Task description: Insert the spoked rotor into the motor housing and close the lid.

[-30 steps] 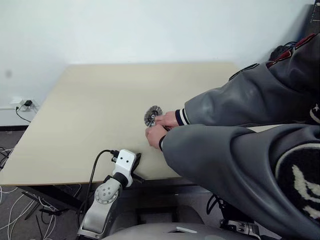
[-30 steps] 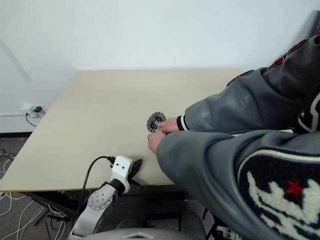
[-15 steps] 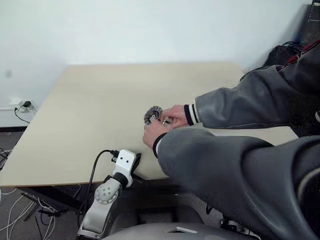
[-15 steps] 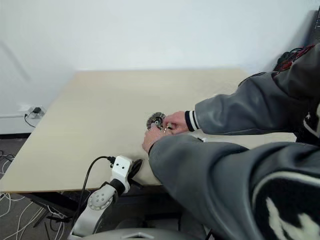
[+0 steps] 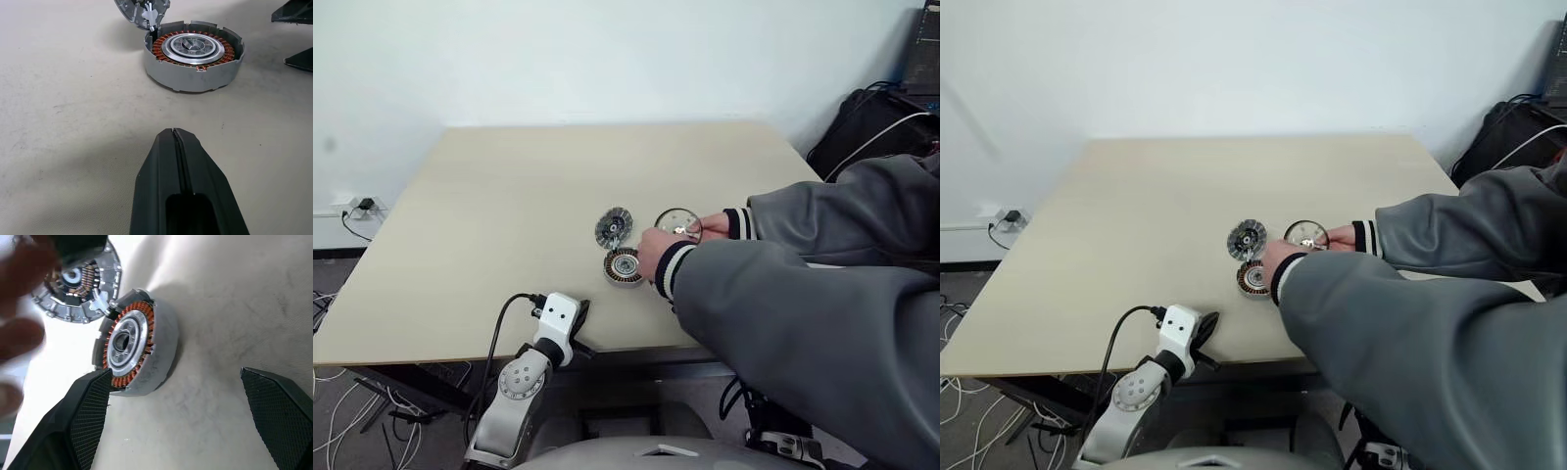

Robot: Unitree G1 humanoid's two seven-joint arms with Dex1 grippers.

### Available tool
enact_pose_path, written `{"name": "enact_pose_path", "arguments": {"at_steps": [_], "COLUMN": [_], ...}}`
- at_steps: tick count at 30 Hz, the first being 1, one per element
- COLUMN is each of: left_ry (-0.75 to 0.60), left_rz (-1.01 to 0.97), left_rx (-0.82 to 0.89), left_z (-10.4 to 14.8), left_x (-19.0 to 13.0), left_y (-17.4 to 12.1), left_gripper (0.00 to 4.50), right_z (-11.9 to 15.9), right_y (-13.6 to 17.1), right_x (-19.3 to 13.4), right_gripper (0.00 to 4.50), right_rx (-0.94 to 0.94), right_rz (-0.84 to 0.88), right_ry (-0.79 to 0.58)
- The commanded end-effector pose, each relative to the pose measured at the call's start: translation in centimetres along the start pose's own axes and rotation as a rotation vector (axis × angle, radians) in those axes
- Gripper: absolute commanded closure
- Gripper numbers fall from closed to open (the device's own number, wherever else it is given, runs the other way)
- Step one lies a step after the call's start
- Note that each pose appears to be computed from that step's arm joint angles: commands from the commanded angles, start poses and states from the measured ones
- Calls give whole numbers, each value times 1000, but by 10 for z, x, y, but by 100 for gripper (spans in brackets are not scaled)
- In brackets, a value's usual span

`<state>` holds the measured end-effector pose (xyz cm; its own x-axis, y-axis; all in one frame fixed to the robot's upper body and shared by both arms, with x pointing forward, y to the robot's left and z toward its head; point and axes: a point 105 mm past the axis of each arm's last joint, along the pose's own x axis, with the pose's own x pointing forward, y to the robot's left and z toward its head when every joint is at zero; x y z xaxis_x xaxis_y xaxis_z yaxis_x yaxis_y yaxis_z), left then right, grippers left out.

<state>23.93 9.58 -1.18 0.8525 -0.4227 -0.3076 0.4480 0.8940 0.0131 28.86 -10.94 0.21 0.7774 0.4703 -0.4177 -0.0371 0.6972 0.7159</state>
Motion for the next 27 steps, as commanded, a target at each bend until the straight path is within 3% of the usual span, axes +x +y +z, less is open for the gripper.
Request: {"name": "enact_pose_path", "arguments": {"at_steps": [1, 10, 17, 27], "left_ry": [-64, -66, -64, -64], "left_rz": [-4, -6, -9, -9], "left_rx": [9, 11, 6, 3], "left_z": [17, 17, 16, 16], "left_x": [1, 2, 2, 3], "left_y": [1, 1, 0, 0], "left_gripper": [450, 450, 450, 450], "right_z": [14, 3, -2, -4], "right_y": [32, 37, 12, 11], "right_x": [-9, -32, -38, -39], "right_gripper": [4, 4, 4, 4], "right_rx": [-105, -333, -359, -355], "right_rz": [152, 226, 133, 131], "right_ry": [-43, 50, 88, 94]}}
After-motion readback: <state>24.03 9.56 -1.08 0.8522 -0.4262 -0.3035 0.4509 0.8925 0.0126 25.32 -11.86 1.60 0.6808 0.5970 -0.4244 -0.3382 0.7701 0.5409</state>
